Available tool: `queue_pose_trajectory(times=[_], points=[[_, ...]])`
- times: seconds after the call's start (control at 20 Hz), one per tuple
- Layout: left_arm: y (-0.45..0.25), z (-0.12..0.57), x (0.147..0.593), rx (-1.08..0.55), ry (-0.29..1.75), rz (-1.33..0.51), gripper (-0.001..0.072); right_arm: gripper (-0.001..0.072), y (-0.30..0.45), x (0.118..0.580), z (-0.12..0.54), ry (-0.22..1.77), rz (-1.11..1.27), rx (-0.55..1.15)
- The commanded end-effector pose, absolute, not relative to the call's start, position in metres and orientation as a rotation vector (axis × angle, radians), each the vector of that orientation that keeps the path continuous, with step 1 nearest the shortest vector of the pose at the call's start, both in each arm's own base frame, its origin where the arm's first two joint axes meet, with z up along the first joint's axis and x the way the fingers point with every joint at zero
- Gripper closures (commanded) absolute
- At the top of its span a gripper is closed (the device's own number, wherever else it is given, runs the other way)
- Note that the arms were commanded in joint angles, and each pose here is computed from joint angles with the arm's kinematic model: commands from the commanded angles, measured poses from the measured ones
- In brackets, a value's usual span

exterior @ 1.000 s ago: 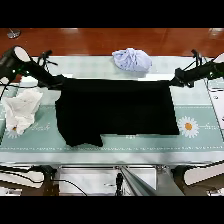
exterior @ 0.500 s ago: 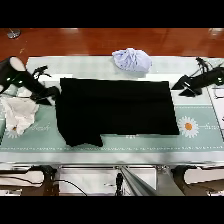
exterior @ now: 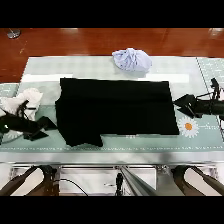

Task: Fold the shirts.

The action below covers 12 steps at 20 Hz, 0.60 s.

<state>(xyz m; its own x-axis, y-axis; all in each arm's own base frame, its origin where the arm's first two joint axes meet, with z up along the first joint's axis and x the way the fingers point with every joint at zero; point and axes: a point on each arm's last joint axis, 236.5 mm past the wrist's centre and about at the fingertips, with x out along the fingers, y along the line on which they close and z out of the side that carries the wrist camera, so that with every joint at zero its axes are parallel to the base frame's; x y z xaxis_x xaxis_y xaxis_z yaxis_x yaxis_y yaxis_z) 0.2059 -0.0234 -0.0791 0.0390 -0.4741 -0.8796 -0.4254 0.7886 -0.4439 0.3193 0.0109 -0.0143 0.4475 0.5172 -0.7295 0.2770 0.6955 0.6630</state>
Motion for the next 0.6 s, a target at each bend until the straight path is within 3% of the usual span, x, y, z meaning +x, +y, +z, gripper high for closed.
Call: queue_pose_trajectory(times=[0.0, 0.25, 0.55], points=[[-0.063, -0.091, 0.191, -0.913, 1.506, -0.104, 0.0005, 0.0092, 0.029, 0.307, -0.012, 1.065, 0.209, 0.882], [-0.087, -0.097, 0.187, -0.987, 1.506, -0.128, 0.0005, 0.0092, 0.032, 0.309, -0.006, 1.049, 0.219, 0.898], [-0.125, -0.096, 0.178, -0.909, 1.55, -0.247, 0.0005, 0.0093, 0.027, 0.311, -0.005, 1.036, 0.204, 0.917]])
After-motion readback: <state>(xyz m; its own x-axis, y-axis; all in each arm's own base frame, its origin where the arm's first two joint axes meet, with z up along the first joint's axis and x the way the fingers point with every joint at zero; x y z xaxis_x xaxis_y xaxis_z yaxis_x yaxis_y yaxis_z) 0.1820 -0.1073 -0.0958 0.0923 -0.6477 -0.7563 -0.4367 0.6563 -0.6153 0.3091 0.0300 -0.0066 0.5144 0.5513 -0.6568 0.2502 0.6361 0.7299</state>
